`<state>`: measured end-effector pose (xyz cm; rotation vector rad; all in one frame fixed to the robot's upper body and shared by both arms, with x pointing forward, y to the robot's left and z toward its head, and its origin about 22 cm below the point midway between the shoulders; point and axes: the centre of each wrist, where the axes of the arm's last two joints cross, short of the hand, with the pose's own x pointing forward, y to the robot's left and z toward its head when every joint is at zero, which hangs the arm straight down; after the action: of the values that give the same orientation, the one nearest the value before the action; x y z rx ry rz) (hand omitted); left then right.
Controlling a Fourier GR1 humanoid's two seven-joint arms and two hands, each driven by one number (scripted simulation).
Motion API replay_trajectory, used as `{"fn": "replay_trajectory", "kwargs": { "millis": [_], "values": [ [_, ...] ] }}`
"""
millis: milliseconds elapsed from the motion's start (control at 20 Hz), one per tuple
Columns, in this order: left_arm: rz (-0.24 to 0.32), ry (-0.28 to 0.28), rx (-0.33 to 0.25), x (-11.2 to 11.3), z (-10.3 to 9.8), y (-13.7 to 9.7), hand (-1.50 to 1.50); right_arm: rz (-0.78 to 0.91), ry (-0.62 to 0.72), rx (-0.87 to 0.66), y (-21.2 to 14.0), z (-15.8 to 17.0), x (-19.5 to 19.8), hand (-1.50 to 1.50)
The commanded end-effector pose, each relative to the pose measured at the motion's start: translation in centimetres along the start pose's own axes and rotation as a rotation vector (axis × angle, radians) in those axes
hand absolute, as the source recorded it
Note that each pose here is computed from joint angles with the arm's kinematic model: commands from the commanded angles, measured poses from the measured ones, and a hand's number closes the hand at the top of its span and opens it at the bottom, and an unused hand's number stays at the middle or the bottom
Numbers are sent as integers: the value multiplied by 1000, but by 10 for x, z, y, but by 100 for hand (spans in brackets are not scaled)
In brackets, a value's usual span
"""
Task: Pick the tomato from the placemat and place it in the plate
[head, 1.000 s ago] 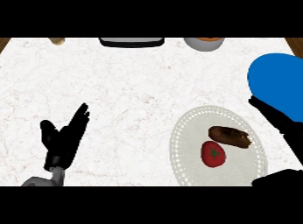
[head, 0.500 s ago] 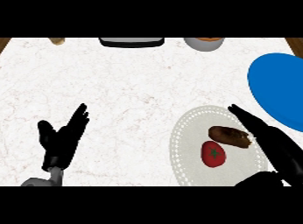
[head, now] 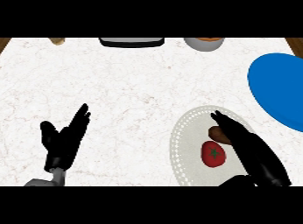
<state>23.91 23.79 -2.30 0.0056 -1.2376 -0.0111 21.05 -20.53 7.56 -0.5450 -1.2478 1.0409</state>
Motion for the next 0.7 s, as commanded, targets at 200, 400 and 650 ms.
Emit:
{"fn": "replay_trajectory", "kwargs": {
  "millis": [200,400,650],
  "values": [
    [20,47,7,-15,-5,8,0,62,47,-15,16,-22,-3,-150],
    [10,54,8,-5,-2,16,0,77,74,21,13,-15,-26,-150],
    [-7,49,9,-15,24,-13,0,85,76,51,26,-20,-20,-150]
  ]
}}
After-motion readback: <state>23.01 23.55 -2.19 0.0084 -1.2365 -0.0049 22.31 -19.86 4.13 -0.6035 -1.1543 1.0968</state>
